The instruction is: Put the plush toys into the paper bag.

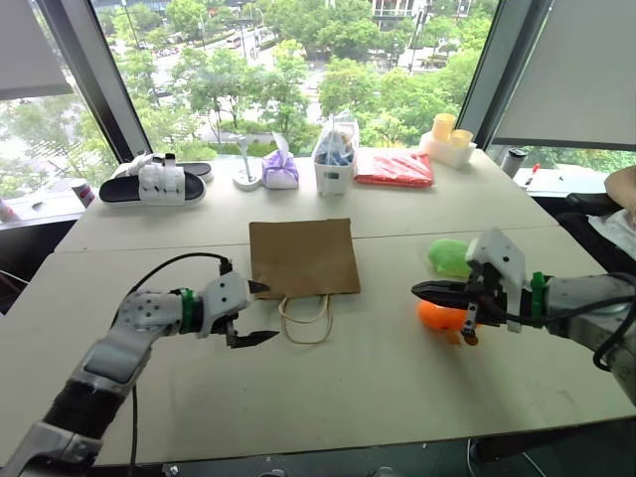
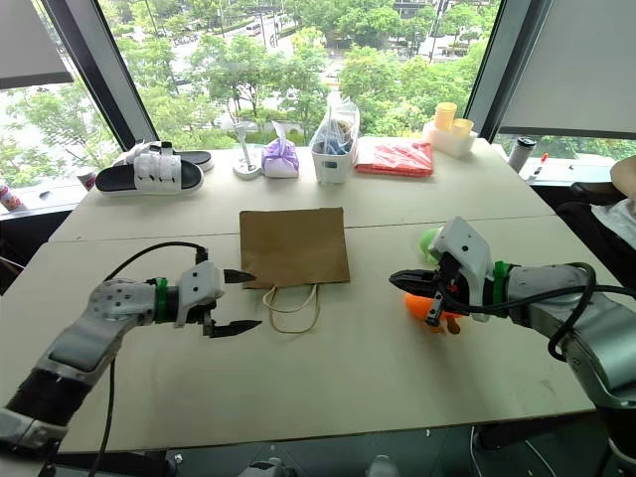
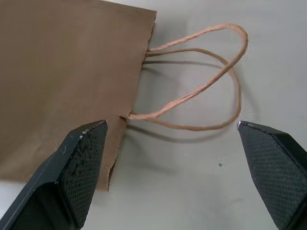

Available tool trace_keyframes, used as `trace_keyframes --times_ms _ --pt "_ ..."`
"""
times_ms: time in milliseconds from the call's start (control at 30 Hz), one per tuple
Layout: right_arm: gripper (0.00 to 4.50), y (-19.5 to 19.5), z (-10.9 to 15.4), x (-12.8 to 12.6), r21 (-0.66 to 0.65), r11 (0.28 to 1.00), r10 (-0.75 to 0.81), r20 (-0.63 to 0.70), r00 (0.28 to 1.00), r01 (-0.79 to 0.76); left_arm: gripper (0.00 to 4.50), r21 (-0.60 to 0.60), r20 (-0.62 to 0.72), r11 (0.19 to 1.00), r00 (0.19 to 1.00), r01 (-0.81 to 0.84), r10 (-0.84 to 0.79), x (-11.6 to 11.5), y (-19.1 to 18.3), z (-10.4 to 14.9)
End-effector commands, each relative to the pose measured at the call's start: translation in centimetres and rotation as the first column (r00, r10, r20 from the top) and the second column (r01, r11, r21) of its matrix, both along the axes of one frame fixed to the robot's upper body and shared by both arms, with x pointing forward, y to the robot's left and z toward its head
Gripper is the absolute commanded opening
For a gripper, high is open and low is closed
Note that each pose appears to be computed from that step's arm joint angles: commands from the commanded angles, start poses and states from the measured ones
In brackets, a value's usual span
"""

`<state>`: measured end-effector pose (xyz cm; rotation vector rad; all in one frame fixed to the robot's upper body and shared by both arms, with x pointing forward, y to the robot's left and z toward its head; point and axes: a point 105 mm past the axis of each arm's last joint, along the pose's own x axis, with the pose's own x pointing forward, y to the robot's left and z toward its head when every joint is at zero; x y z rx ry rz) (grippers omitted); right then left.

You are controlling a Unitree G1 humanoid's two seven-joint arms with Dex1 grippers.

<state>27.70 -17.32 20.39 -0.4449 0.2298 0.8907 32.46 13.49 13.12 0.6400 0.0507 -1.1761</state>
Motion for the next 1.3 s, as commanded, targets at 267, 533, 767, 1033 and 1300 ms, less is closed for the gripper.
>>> trace_keyframes --times_ms 267,533,767,1033,1300 --pt "0.00 0.4 0.7 -0.7 0.023 1.000 -0.021 0.062 0.998 0.020 3.57 -0.066 0.047 0.995 0.997 0.071 -0.068 2.5 -3.1 0.0" --pt "0.00 1.8 -0.8 -1.4 0.046 0.999 0.007 0.014 1.000 -0.008 0.04 -0.237 0.000 0.970 0.998 0.058 -0.060 2.7 -3.6 3.7" --pt "0.00 5.5 -3.4 0.3 0.085 0.996 -0.016 0.029 0.999 0.013 0.04 -0.465 -0.120 0.883 0.984 0.058 -0.129 1.6 -6.1 8.4" --pt "0.00 9.0 -4.5 5.0 0.122 0.989 -0.092 0.091 0.992 0.081 0.04 -0.533 -0.178 0.843 0.963 0.078 -0.201 -0.2 -7.6 10.7" --pt "0.00 10.4 -7.7 8.2 0.090 0.987 -0.137 0.076 0.988 0.130 0.04 -0.677 -0.231 0.736 0.946 0.013 -0.229 -0.8 -7.6 14.7"
